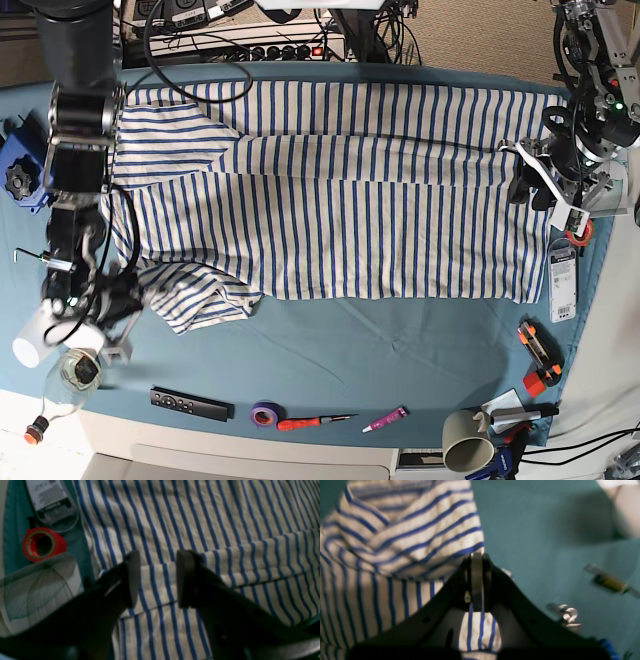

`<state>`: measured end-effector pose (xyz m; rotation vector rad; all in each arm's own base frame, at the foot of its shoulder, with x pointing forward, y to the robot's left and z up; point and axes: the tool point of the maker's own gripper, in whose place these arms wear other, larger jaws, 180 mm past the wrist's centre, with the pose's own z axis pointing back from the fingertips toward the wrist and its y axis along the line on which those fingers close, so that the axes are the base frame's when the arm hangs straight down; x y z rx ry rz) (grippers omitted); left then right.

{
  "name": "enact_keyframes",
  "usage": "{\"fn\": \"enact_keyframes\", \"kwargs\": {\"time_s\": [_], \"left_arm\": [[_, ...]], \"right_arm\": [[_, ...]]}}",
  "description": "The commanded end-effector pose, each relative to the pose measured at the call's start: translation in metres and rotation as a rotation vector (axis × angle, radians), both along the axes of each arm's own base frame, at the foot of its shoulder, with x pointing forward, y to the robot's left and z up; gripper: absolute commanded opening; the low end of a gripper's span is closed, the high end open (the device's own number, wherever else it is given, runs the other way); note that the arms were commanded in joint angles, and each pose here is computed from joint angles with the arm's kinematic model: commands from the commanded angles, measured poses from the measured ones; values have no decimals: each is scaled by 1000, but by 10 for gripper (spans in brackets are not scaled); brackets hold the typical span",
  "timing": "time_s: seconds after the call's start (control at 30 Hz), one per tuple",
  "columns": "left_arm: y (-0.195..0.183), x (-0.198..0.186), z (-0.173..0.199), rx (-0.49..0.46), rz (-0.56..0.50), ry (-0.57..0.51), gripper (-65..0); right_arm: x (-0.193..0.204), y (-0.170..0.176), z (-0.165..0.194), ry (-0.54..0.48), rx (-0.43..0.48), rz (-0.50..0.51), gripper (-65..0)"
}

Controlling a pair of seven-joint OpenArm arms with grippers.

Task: Fold the T-shirt properly
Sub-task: 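Release with the right gripper and reach it toward the crumpled sleeve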

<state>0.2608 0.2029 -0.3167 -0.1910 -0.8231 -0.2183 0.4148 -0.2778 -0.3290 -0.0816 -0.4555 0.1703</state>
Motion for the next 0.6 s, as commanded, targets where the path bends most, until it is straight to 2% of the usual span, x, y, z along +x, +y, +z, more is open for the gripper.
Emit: {"fn": "enact_keyframes", "kwargs": {"time_s": [0.0,0.13,0.33,0.57], "left_arm": [[1,6,12,3,-6,-46,-401],[1,6,12,3,-6,-46,-401],[1,6,12,3,-6,-45,-401],[1,6,12,3,-6,-46,-401]], "right_arm": [[4,-6,12,-30,-13,0,-650],[-13,1,-1,-12,-22,27,-650],[-30,18,3,-63,-56,98,-650],[-36,19,0,-47,-66,103,-650]]}}
